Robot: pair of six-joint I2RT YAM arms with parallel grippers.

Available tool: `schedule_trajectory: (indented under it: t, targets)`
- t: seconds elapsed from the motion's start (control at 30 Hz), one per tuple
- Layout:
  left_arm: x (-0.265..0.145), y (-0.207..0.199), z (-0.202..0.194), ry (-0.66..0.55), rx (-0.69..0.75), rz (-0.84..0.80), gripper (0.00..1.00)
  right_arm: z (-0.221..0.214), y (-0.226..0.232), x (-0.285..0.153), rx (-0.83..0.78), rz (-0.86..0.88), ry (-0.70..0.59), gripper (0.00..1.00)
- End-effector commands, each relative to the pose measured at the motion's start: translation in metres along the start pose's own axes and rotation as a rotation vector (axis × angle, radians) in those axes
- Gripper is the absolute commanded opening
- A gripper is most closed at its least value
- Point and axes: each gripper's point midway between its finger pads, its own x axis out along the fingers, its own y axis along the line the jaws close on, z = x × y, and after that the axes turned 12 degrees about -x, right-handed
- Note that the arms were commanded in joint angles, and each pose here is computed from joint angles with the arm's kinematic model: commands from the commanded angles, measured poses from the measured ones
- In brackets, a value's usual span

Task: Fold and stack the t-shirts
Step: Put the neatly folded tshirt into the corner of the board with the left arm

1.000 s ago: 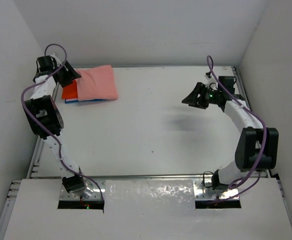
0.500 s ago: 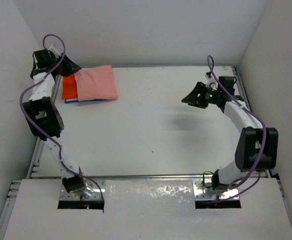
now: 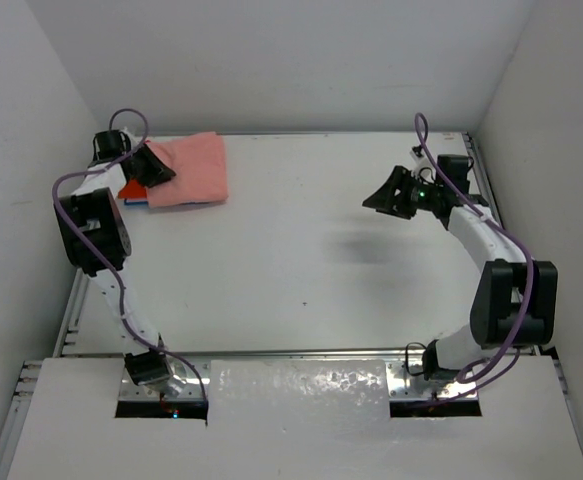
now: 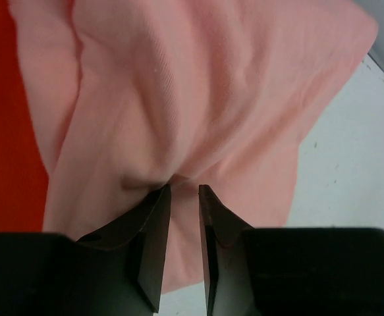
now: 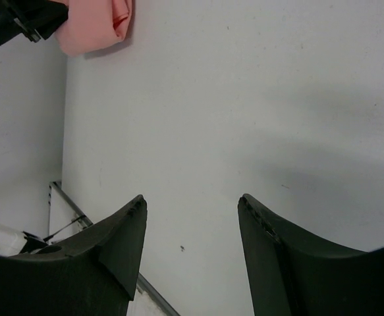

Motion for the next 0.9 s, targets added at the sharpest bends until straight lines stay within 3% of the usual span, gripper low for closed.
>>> schedule_trajectory:
  t: [0.0,0.13,0.23,0.33,0.43,0.47,0.5,0.53,0.57,0.6,0.87]
  targets:
    - [-0.034,-0.019,0.047,-0.174,0.061,-0.01,0.23,0.011,0.009,-0.011,-0.067,0.012,-0.043,0.57]
    - [-0.063,-0.065,0.061,-0.23,0.085,-0.138,0.31,0.016,0.013,-0.013,-0.071,0.02,-0.053,0.57]
    - [-0.086,-0.098,0.065,-0.244,0.122,-0.231,0.5,0.021,0.017,-0.015,-0.074,0.025,-0.064,0.58]
    - [-0.104,-0.12,0.061,-0.211,0.151,-0.292,0.59,0.018,0.016,-0.016,-0.057,0.016,-0.056,0.6]
    - [-0.118,-0.133,0.045,-0.18,0.153,-0.31,0.66,0.012,0.005,-0.018,-0.026,-0.059,-0.026,0.78]
    - [-0.132,-0.145,0.039,-0.19,0.174,-0.326,0.73,0.01,0.001,-0.019,-0.021,-0.084,-0.015,0.87]
    - [-0.127,-0.14,0.024,-0.172,0.161,-0.281,0.84,0.008,-0.003,-0.022,-0.016,-0.119,0.003,0.89]
    - [-0.128,-0.141,0.015,-0.167,0.16,-0.261,0.84,0.007,-0.006,-0.023,-0.015,-0.141,0.01,0.92]
    - [-0.14,-0.148,0.009,-0.19,0.171,-0.25,0.89,0.008,-0.009,-0.025,-0.014,-0.171,0.014,0.99]
    - [-0.133,-0.146,-0.016,-0.148,0.176,-0.228,0.98,0.001,-0.016,-0.029,0.008,-0.219,0.045,0.99]
    - [-0.165,-0.149,-0.1,-0.115,0.16,-0.219,1.0,-0.011,-0.031,-0.062,0.021,-0.431,0.124,0.99]
